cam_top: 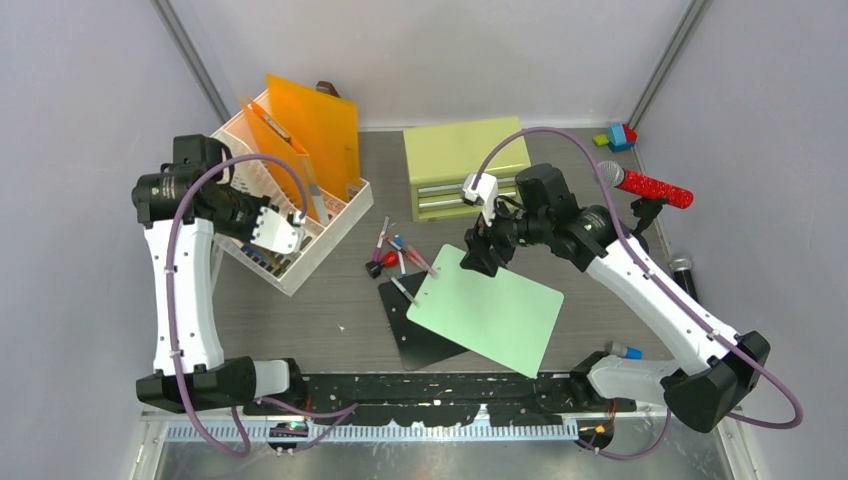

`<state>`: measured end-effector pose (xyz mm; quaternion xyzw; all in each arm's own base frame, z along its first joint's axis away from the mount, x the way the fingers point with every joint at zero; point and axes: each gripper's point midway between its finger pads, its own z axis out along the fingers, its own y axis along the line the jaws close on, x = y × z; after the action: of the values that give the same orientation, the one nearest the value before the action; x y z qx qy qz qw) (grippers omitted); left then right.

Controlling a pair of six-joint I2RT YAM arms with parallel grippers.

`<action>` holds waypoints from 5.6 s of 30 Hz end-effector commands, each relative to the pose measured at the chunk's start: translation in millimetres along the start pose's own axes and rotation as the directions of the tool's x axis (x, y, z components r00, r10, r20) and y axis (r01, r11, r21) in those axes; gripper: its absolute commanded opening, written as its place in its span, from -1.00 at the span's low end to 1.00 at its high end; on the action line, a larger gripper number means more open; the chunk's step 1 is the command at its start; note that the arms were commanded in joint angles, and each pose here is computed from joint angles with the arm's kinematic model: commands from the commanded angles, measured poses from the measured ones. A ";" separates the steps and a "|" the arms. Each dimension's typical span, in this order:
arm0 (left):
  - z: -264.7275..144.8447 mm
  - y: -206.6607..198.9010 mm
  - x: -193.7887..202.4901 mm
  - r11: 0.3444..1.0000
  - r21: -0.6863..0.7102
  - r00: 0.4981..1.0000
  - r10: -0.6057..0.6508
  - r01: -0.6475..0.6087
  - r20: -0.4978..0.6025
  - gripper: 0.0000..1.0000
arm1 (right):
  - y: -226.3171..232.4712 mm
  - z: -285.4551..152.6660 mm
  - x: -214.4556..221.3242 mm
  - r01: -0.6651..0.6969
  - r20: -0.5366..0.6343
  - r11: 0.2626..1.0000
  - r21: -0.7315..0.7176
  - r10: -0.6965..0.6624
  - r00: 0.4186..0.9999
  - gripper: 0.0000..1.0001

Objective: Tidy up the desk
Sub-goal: Place the book in the storage box.

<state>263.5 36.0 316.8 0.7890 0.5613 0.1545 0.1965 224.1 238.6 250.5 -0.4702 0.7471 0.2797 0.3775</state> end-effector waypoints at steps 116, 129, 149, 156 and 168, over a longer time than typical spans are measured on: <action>-41.1 -22.8 32.3 0.997 -0.079 0.984 0.001 -0.015 -0.176 -1.00 | -12.0 24.5 4.7 0.076 -0.018 0.997 -0.032 -0.077 0.997 0.47; -57.1 -26.6 14.2 0.990 -0.133 0.987 0.025 -0.046 -0.161 -1.00 | -12.3 27.7 10.6 0.089 -0.024 0.995 -0.037 -0.090 0.996 0.47; -75.3 -15.6 7.8 0.982 -0.188 0.990 -0.004 -0.023 -0.142 -1.00 | -14.8 32.8 15.1 0.082 -0.039 0.996 -0.039 -0.084 0.996 0.47; -60.1 -14.7 17.6 0.990 -0.139 0.991 -0.040 0.022 -0.124 -1.00 | -16.8 34.9 17.5 0.085 -0.047 0.996 -0.035 -0.087 0.995 0.47; -5.8 -4.8 43.2 0.999 -0.029 0.997 -0.014 0.012 -0.081 -1.00 | -19.3 38.8 23.7 0.075 -0.068 0.997 -0.030 -0.077 0.995 0.47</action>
<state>259.7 71.3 321.7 0.7684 0.5829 0.1765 0.1964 239.6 246.2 204.0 -0.5083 0.7474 0.2636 0.3371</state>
